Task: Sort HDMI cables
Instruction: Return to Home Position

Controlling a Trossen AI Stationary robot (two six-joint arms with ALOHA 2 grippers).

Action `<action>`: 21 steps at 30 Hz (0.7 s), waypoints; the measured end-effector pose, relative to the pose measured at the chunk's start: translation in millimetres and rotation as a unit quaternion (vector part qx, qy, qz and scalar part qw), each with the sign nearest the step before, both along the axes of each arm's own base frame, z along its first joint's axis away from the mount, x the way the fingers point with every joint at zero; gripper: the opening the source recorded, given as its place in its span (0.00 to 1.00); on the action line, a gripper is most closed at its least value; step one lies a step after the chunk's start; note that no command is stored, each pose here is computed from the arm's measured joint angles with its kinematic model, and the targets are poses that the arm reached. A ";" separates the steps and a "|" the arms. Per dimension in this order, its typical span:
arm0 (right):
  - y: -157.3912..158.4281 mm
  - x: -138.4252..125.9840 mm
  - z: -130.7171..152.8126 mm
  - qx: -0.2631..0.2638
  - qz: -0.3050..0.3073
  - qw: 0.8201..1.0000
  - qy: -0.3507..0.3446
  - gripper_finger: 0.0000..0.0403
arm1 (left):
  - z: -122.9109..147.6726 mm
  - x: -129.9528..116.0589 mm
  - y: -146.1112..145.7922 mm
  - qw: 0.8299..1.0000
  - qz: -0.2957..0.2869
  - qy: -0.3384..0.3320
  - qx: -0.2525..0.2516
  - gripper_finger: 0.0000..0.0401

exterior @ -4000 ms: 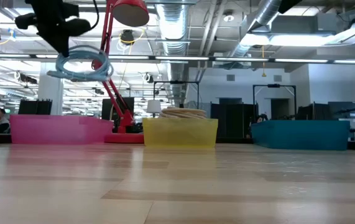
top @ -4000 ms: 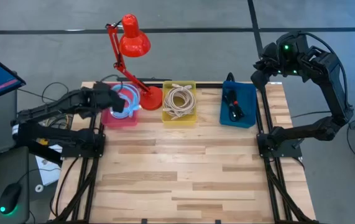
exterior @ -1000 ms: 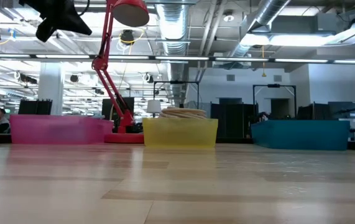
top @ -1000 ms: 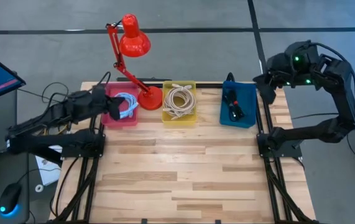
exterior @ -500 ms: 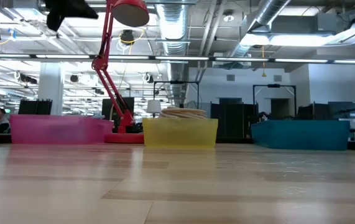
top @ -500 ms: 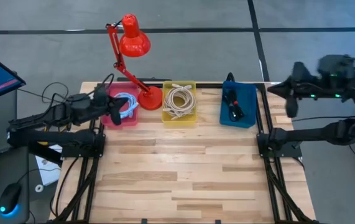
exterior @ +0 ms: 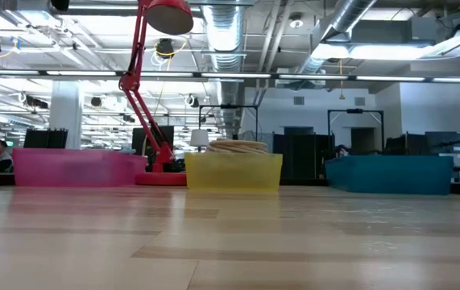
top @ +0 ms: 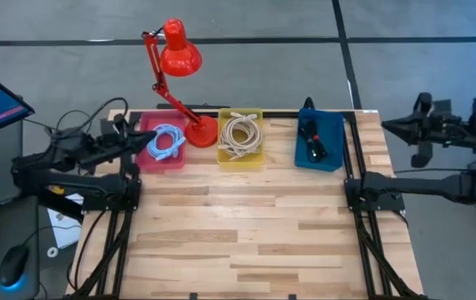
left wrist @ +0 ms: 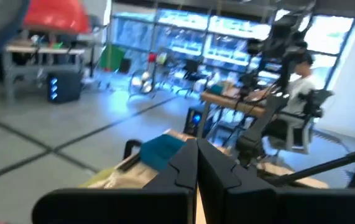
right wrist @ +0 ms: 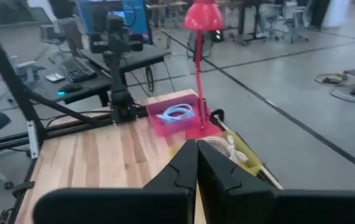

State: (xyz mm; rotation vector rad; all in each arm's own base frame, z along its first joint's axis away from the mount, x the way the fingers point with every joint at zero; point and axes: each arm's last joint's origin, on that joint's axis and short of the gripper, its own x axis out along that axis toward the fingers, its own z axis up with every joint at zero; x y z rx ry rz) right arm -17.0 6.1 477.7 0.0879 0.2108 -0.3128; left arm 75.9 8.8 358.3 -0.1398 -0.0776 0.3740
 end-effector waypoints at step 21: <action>7.5 -14.1 -66.5 -0.012 0.045 0.994 -0.099 0.00 | 7.0 -51.6 -4.9 0.987 -0.124 -0.095 0.045 0.01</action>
